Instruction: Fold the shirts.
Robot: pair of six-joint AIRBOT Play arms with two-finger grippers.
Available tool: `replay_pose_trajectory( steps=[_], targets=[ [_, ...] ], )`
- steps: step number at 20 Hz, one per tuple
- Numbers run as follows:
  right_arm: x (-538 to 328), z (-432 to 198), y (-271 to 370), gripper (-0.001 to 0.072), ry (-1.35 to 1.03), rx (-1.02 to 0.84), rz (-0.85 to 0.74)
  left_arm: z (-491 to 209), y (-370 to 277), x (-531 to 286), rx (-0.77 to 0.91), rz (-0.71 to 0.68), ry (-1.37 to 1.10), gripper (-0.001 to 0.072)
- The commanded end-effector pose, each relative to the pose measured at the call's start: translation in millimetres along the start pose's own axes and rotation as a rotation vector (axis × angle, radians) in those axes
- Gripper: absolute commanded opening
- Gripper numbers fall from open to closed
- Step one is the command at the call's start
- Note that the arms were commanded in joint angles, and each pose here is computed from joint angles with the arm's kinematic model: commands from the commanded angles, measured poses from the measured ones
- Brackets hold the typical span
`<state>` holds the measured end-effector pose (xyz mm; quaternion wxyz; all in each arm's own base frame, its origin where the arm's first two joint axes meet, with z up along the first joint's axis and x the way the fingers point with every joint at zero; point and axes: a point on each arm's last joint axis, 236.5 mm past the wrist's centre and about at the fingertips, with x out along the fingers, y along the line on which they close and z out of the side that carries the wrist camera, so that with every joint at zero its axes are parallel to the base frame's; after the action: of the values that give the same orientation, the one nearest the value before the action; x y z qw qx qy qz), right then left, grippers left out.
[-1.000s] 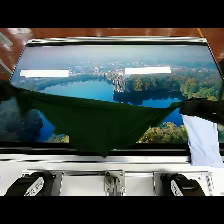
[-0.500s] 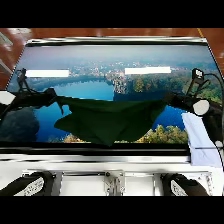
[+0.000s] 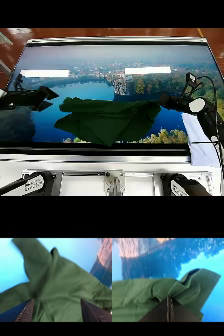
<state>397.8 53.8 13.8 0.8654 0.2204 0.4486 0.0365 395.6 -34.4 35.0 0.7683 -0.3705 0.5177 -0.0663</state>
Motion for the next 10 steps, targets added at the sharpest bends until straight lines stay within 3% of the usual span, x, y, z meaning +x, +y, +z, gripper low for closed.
replay_pose_trajectory(
  steps=[1, 5, 10],
  targets=[
    [-3, -24, -5, 0.0053, 0.102, -0.044, -0.019, -49, 8, -27, 0.016, -0.019, 0.218, 0.0705],
    [-5, -40, -15, 0.0053, 0.17, -0.1, -0.059, -133, -2, -2, 0.079, -0.011, 0.321, 0.0702],
    [-6, -41, -18, 0.0053, 0.177, -0.112, -0.071, -254, -12, 76, -0.038, -0.078, 0.379, 0.0702]
  ],
)
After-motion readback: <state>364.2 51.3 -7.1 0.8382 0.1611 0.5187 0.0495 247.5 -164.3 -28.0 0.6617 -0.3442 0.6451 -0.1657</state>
